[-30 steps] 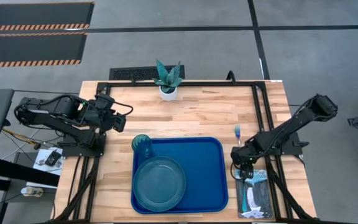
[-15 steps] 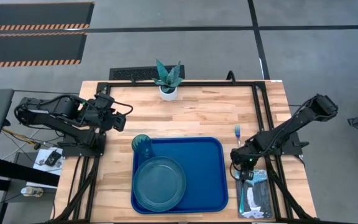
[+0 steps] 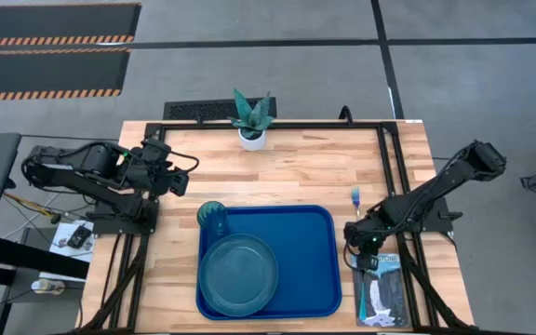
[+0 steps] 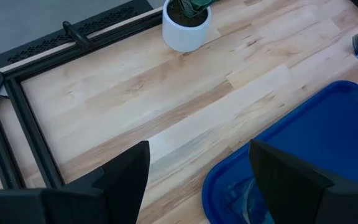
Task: Pick and place plate/cup/fork/spoon on tray
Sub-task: Put the blue spoon on the blue tray to the right of the blue plate
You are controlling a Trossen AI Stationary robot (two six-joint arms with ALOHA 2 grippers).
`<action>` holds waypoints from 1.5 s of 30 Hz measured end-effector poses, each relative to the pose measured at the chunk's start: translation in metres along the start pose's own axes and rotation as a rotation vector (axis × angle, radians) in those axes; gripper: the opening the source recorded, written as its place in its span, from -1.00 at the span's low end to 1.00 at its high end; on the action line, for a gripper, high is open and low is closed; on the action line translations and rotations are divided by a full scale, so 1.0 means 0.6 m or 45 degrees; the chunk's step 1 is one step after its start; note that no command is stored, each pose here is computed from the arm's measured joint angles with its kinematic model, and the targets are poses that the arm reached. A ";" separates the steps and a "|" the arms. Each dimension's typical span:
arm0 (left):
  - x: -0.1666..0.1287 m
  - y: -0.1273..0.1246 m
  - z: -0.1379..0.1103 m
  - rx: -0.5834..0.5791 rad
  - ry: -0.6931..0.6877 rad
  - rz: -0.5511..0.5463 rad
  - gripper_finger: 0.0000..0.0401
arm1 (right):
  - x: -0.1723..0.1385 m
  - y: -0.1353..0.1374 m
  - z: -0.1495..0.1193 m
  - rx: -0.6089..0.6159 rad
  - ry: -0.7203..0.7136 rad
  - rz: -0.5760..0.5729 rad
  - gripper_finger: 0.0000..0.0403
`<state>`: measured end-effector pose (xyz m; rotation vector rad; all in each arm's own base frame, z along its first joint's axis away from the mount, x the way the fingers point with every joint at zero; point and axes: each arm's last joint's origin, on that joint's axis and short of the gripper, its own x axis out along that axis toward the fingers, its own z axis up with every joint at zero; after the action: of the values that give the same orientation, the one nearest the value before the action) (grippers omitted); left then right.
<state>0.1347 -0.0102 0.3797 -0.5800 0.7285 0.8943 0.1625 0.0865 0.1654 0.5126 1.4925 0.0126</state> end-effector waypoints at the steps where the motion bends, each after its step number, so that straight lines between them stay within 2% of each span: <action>1: 0.000 0.000 0.000 0.001 0.000 0.000 0.30 | -0.002 0.002 0.001 -0.002 -0.002 0.002 -0.98; 12: 0.000 0.000 0.000 0.035 -0.004 0.002 0.30 | -0.041 0.021 0.004 -0.019 0.007 0.063 -0.99; 22: 0.000 0.000 0.000 0.049 -0.006 0.003 0.30 | -0.114 0.040 0.002 0.009 -0.156 0.229 -1.00; 28: 0.000 0.000 0.000 0.050 -0.009 0.004 0.30 | -0.139 0.044 0.020 -0.012 -0.232 0.274 -1.00; 35: 0.000 0.000 0.000 0.050 -0.009 0.004 0.30 | -0.160 0.041 0.074 -0.068 -0.378 0.320 -1.00; 45: 0.000 0.000 0.000 0.049 -0.003 0.001 0.30 | -0.140 0.015 0.172 -0.214 -0.350 0.325 -1.00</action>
<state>0.1347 -0.0102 0.3797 -0.5443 0.7426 0.8797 0.2546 0.0354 0.2469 0.5417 1.1395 0.2562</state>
